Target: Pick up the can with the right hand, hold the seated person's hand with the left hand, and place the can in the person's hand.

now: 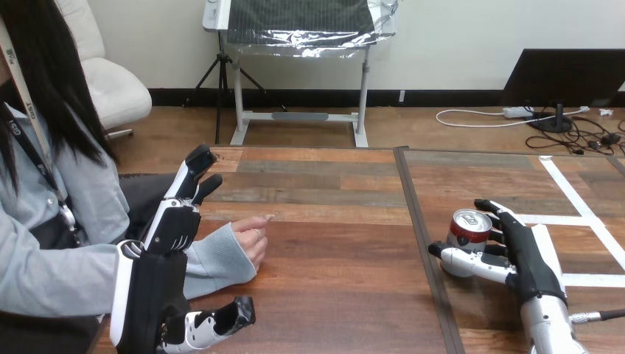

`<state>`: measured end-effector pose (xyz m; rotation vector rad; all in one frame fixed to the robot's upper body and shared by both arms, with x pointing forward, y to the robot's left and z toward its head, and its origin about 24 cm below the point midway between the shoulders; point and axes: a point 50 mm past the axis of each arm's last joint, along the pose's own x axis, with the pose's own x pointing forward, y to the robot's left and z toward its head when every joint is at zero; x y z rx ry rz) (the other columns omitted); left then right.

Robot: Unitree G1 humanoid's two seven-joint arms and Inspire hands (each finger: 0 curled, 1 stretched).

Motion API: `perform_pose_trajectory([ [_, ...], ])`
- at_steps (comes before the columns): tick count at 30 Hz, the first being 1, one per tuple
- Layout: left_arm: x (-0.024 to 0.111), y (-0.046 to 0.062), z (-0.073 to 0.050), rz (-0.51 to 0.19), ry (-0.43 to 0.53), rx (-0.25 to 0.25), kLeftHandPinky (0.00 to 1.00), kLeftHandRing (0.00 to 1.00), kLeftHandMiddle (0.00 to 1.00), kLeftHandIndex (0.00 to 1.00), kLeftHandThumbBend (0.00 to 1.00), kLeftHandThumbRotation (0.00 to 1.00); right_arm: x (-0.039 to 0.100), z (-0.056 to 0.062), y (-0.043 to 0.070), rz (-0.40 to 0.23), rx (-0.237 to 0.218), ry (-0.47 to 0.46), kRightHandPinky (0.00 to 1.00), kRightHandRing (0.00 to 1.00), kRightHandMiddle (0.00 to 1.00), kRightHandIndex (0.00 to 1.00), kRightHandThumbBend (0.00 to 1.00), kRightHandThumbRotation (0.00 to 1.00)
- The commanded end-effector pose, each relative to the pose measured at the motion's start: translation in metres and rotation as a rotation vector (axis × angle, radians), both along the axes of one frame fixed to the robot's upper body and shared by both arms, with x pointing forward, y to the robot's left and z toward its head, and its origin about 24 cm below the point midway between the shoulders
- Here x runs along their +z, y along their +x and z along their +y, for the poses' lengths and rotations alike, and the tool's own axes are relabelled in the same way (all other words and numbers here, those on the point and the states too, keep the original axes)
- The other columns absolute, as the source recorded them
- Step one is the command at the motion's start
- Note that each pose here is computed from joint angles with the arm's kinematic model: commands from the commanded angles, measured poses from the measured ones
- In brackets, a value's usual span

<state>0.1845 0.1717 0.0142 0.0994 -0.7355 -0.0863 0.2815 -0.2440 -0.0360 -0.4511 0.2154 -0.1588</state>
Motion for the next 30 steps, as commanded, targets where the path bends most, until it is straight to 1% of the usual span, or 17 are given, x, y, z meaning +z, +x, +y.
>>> perform_pose_trajectory([
  [1, 0.015, 0.013, 0.000, -0.089, 0.001, -0.010, 0.87, 0.94, 0.95, 0.89, 1.00, 0.67, 0.019, -0.003, 0.012, -0.102, -0.008, 0.018, 0.75, 0.80, 0.84, 0.86, 1.00, 0.26],
  [11, 0.016, 0.013, 0.001, -0.085, -0.002, -0.017, 0.88, 0.94, 0.95, 0.90, 1.00, 0.65, 0.014, -0.004, 0.005, -0.112, -0.026, 0.060, 0.74, 0.80, 0.84, 0.86, 1.00, 0.18],
  [20, 0.016, 0.014, 0.001, -0.084, -0.006, -0.015, 0.87, 0.93, 0.94, 0.89, 1.00, 0.65, 0.010, -0.004, 0.000, -0.120, -0.045, 0.069, 0.74, 0.80, 0.83, 0.85, 1.00, 0.11],
  [23, 0.016, 0.014, 0.001, -0.082, -0.010, -0.018, 0.87, 0.93, 0.94, 0.89, 1.00, 0.64, 0.010, -0.004, -0.001, -0.119, -0.055, 0.070, 0.73, 0.79, 0.82, 0.83, 0.99, 0.08],
  [24, 0.016, 0.014, 0.001, -0.082, -0.009, -0.018, 0.86, 0.93, 0.94, 0.89, 1.00, 0.64, 0.009, -0.004, -0.001, -0.118, -0.058, 0.069, 0.72, 0.78, 0.81, 0.82, 0.98, 0.05],
  [30, 0.016, 0.015, 0.000, -0.089, -0.010, -0.017, 0.87, 0.93, 0.94, 0.89, 1.00, 0.65, 0.009, -0.005, -0.002, -0.114, -0.067, 0.061, 0.68, 0.74, 0.78, 0.79, 0.95, 0.01],
])
